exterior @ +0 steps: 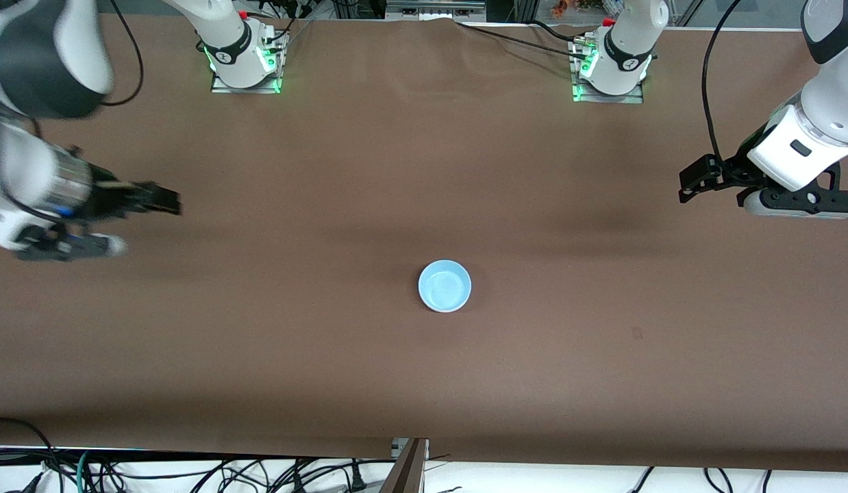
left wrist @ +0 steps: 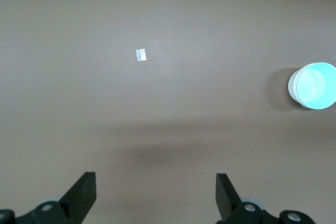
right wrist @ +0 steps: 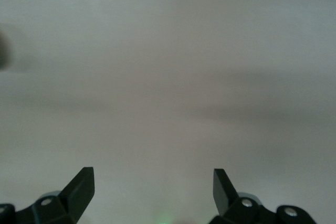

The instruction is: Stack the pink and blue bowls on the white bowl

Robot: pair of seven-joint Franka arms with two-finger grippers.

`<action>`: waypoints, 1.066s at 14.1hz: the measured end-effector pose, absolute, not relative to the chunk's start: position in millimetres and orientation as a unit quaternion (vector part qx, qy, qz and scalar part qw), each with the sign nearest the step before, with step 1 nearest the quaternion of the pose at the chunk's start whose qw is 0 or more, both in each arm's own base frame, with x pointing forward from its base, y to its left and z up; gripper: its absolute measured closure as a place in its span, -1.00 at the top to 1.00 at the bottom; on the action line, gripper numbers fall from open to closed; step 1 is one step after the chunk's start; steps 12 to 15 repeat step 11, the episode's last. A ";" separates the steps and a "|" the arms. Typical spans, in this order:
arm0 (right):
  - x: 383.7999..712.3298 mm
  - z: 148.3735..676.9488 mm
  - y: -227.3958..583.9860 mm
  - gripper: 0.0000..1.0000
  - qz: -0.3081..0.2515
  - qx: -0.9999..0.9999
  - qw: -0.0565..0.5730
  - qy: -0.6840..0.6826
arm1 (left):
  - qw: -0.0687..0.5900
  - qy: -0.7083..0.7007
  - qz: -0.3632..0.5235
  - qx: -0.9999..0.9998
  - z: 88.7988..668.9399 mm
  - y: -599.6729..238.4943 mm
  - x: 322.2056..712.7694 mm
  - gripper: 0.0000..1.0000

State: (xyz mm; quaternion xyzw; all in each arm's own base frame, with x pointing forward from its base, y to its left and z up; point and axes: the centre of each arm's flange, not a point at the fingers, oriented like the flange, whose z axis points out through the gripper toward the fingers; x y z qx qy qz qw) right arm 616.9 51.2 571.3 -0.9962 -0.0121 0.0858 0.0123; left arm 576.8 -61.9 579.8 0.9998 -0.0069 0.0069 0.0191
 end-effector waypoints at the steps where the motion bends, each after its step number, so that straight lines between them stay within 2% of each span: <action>1: 605.4 589.2 34.2 1.00 0.078 -0.997 0.006 -0.003 | 0.019 -0.007 0.007 1.000 580.0 -62.0 576.8 1.00; 3: 583.7 614.7 20.0 1.00 0.064 -0.998 -0.011 0.001 | 0.019 -0.007 0.008 1.000 580.2 -61.9 576.9 1.00; 6: 565.4 623.7 30.1 1.00 0.067 -0.998 -0.020 -0.010 | 0.019 -0.007 0.009 1.000 580.5 -62.0 577.2 1.00; 15: 558.5 616.8 24.9 1.00 0.079 -0.997 -0.020 -0.002 | 0.019 -0.007 0.010 1.000 580.7 -62.0 577.4 1.00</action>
